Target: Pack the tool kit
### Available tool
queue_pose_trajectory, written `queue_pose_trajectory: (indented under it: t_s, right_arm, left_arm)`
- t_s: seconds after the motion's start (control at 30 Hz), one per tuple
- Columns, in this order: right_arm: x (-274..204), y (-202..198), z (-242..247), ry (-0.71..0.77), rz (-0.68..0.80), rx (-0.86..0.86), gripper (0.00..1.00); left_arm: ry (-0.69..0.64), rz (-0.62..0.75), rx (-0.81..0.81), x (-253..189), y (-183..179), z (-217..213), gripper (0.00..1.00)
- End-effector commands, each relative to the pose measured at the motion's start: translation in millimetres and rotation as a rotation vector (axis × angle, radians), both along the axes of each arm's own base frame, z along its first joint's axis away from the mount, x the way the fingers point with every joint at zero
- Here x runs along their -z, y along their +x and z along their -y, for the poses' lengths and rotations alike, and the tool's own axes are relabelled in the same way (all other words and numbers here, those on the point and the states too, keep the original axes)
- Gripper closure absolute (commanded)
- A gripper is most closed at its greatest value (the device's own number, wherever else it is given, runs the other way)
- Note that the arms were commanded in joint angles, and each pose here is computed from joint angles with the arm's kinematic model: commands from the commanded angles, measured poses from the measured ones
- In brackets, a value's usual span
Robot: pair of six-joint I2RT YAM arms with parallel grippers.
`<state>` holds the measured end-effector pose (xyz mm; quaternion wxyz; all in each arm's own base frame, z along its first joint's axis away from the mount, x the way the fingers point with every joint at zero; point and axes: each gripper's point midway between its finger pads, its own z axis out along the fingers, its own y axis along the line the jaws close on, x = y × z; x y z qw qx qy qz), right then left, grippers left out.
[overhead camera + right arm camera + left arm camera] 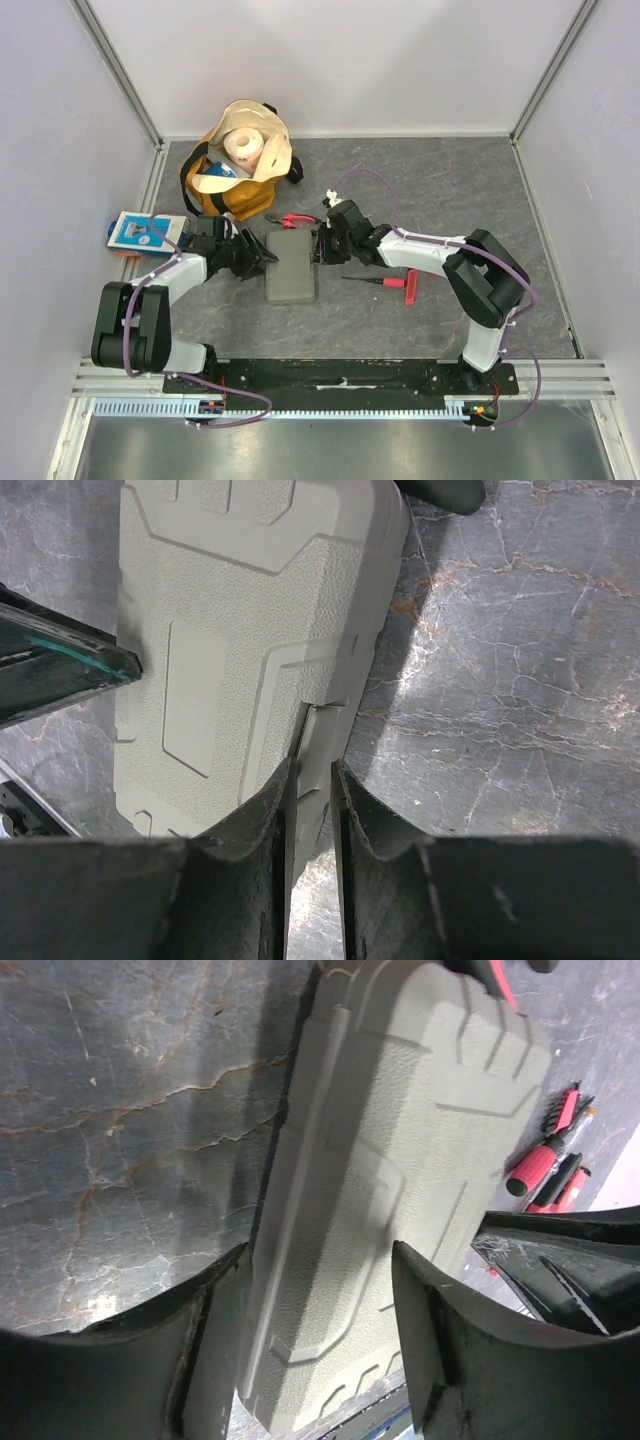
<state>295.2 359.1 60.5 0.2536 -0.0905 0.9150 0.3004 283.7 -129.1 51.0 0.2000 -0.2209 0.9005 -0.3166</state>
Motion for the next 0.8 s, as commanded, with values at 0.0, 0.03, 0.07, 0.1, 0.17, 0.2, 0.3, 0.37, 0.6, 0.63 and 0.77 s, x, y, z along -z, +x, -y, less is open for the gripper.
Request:
queue_pose_trajectory:
  t_s: [0.0,0.03,0.07,0.1,0.17,0.2,0.3,0.37,0.6,0.63,0.77]
  right_arm:
    - [-4,5,-6,0.0,0.02,-0.008,0.74]
    - [-3,6,-4,-0.009,0.02,-0.002,0.74]
    - [-2,6,-4,-0.017,0.021,-0.003,0.74]
    - [0,5,-2,-0.03,0.02,-0.005,0.74]
    - [5,5,-1,-0.058,0.021,-0.011,0.74]
    - [8,3,0,-0.083,0.02,-0.016,0.74]
    - [14,0,-2,-0.162,0.035,-0.033,0.75]
    - [19,-3,-1,-0.235,0.052,-0.034,0.75]
    - [35,-9,17,-0.553,0.123,0.021,0.82]
    - [36,-11,21,-0.593,0.134,0.028,0.83]
    - [37,-13,44,-0.747,0.164,0.082,0.84]
  left_arm:
    - [-0.004,-0.022,0.041,6,0,4,0.43]
    - [-0.001,-0.044,0.037,10,-3,3,0.46]
    - [0.003,-0.059,0.039,13,-6,3,0.47]
    - [0.009,-0.069,0.038,15,-7,2,0.47]
    - [0.02,-0.084,0.039,17,-11,0,0.47]
    - [0.03,-0.091,0.042,18,-13,0,0.47]
    - [0.065,-0.128,0.054,22,-24,-4,0.47]
    - [0.099,-0.161,0.065,26,-32,-7,0.47]
    - [0.256,-0.263,0.024,35,-48,-31,0.5]
    - [0.272,-0.274,0.017,35,-50,-34,0.5]
    - [0.307,-0.306,0.0,38,-53,-40,0.51]
